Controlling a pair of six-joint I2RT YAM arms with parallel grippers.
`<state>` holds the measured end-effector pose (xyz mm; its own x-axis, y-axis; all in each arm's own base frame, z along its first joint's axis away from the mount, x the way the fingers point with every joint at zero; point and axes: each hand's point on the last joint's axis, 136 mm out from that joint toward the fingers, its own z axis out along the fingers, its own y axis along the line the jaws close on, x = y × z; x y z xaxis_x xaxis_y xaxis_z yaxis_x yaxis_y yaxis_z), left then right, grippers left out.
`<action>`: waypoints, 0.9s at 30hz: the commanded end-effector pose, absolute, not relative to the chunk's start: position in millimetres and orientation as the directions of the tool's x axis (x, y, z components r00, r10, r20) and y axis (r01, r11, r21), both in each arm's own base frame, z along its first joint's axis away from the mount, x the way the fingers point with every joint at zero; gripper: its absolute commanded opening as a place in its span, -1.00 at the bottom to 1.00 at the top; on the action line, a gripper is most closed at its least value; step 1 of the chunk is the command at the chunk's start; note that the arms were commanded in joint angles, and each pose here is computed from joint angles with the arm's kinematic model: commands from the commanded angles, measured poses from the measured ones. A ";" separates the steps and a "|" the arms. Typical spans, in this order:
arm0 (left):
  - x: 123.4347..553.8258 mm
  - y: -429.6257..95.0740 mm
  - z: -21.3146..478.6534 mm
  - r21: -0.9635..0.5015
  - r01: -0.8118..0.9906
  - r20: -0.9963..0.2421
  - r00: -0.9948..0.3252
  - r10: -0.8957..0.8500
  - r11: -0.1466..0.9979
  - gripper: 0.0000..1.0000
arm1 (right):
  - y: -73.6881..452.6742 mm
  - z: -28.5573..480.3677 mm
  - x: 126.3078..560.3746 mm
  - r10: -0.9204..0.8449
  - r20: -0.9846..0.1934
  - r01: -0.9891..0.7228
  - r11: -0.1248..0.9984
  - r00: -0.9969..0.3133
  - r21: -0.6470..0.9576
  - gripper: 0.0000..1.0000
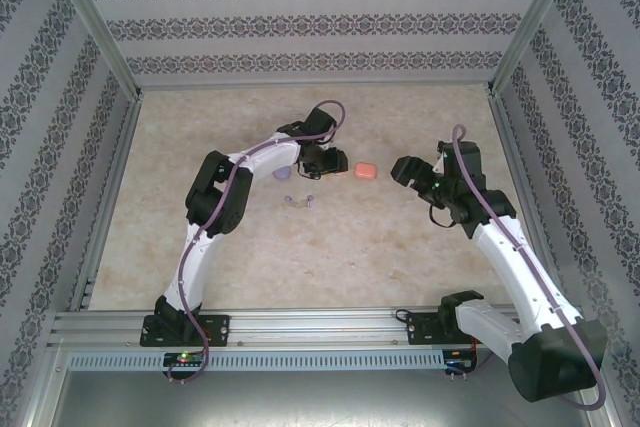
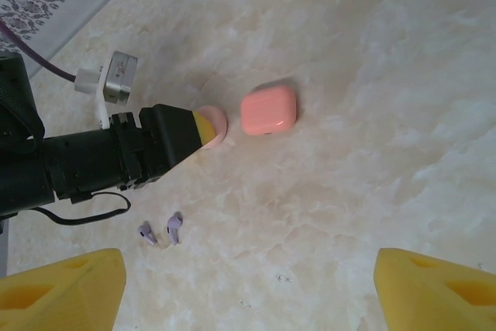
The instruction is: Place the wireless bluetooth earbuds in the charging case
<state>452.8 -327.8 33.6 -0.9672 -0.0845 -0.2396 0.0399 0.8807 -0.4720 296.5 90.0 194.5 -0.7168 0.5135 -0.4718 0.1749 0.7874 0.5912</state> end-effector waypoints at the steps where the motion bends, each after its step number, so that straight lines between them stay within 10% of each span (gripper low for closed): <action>1: 454.8 -313.8 47.9 -0.405 0.030 -0.274 -0.957 -0.090 0.914 0.12 | 89.5 205.0 289.0 0.499 -0.477 0.152 0.789 -0.723 0.595 0.73; 14: 448.7 -291.3 188.9 -0.390 0.187 -0.571 -0.818 -0.077 0.902 0.31 | 91.8 199.2 291.7 0.407 -0.483 0.109 0.839 -0.775 0.533 0.86; 27: 431.6 -219.9 269.9 -0.114 0.220 -0.782 -0.621 0.049 0.969 0.99 | 129.2 186.9 322.2 0.309 -0.520 0.060 0.895 -0.796 0.441 0.81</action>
